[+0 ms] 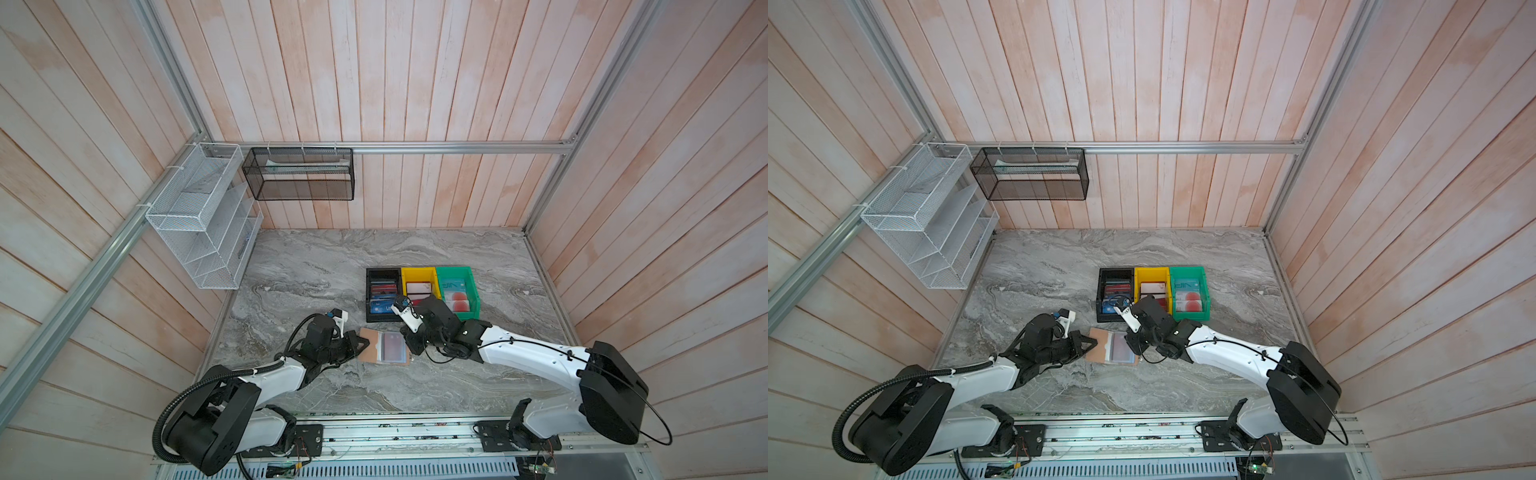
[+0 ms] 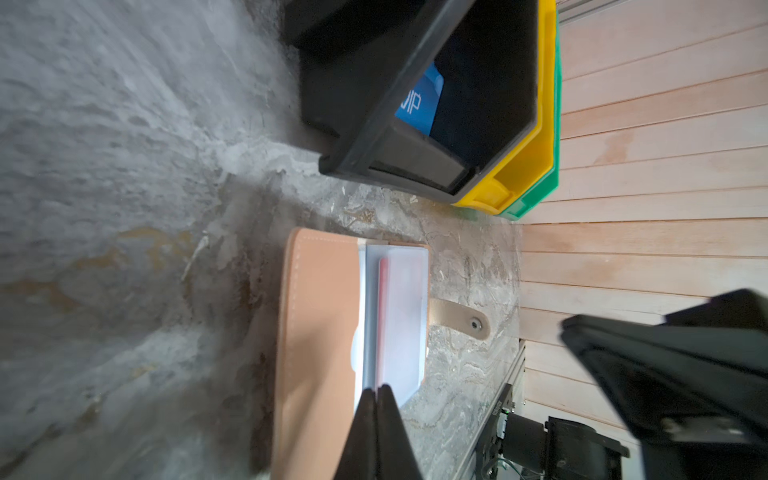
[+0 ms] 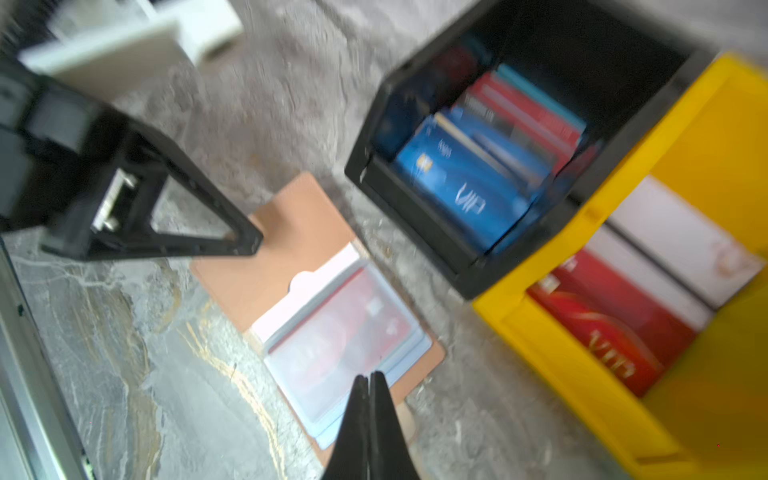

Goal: Take the credit cards out of the card holder

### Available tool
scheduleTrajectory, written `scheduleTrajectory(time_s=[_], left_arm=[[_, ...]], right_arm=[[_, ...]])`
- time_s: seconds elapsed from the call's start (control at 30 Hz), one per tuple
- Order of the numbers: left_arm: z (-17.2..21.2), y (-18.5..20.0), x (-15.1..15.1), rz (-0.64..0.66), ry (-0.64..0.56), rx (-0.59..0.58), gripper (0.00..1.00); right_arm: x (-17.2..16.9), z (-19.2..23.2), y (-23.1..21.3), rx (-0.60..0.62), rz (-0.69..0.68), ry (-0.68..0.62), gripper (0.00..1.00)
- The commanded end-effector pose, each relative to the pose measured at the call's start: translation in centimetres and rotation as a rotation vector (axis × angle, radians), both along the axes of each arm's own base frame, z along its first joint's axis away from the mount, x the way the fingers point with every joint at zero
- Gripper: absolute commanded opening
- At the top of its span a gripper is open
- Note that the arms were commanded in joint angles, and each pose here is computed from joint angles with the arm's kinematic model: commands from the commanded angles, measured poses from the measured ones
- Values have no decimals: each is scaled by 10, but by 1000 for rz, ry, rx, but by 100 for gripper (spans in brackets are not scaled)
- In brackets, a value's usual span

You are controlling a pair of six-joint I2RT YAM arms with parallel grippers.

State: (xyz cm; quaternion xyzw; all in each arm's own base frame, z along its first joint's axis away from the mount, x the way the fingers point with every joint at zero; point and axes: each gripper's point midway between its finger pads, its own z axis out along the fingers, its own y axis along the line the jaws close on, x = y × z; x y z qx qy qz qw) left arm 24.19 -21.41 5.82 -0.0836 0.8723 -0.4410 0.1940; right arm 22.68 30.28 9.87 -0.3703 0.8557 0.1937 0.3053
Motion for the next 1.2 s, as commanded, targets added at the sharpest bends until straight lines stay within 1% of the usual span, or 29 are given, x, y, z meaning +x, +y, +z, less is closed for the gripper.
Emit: scheduleTrajectory(time_s=[0.0, 0.17, 0.33, 0.6, 0.9, 1.17], left_arm=[[-13, 5, -1, 6, 18, 52, 7], [-26, 4, -1, 7, 51, 53, 7], [-33, 5, -4, 7, 65, 61, 7], [-38, 8, -5, 11, 72, 77, 7], [-38, 5, -3, 7, 73, 67, 7], [-38, 7, -5, 9, 73, 72, 6]], right_arm=[[2, -2, 12, 86, -56, 65, 2], [11, -30, 9, -13, -87, 106, 2], [17, -50, 6, -80, -98, 127, 2], [24, -56, -5, -101, -121, 135, 2], [19, -59, 8, -58, -85, 168, 2], [18, -71, 6, -96, -91, 188, 2]])
